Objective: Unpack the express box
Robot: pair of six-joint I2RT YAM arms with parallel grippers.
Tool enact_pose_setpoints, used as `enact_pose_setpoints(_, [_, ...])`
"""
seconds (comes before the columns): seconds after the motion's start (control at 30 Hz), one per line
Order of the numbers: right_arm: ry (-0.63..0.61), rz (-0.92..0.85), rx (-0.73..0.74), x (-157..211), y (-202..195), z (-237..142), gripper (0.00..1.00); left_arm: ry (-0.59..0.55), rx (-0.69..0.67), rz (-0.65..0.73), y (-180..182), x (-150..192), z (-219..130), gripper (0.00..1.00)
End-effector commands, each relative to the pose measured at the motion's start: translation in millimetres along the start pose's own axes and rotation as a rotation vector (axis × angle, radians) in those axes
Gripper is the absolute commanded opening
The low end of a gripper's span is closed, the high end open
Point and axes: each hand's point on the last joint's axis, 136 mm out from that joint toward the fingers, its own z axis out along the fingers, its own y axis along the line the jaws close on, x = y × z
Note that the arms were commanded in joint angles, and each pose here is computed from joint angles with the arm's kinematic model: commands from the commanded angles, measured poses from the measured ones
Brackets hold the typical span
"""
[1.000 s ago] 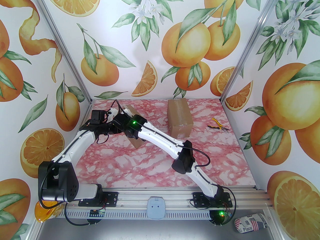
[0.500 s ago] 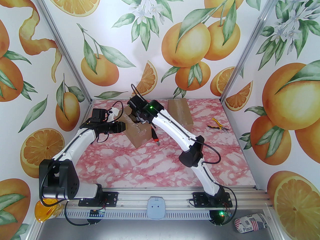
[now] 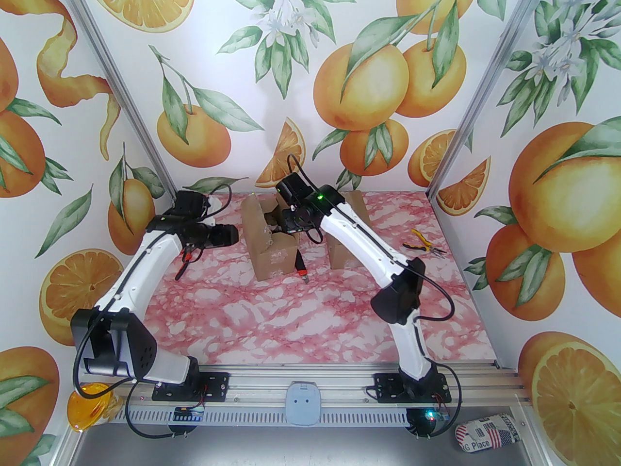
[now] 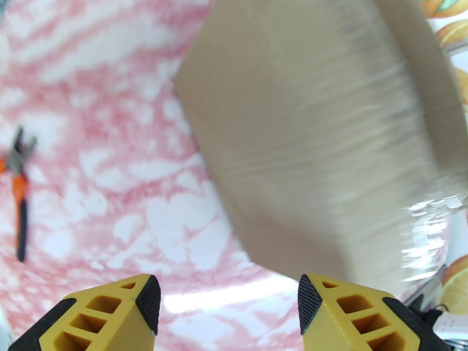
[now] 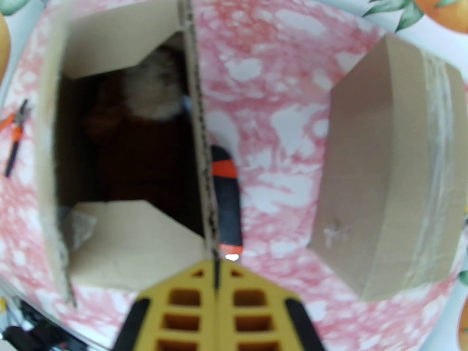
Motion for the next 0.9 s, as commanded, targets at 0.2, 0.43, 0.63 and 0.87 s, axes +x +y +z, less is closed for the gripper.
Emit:
enact_pose_setpoints(0.2, [-0.035,0.166,-0.166,2.9,21.0,-16.8,0.0,-0.061,-0.129,0.047,-29.1,-30.7,-20.9,0.75])
enact_pose_setpoints(0.43, [-0.062,0.253,-0.243,13.4,36.2,-21.2,0.0,0.008,-0.264,0.249,-73.4,-35.2,17.7,0.81])
enact_pose_setpoints(0.63, [-0.069,0.276,-0.266,17.0,42.4,-22.9,0.0,0.056,-0.382,0.345,-73.0,-31.4,35.9,0.83])
enact_pose_setpoints(0.87, [-0.077,0.291,-0.267,18.8,42.9,-21.2,0.0,0.125,-0.514,0.463,-57.7,-21.6,39.9,0.8])
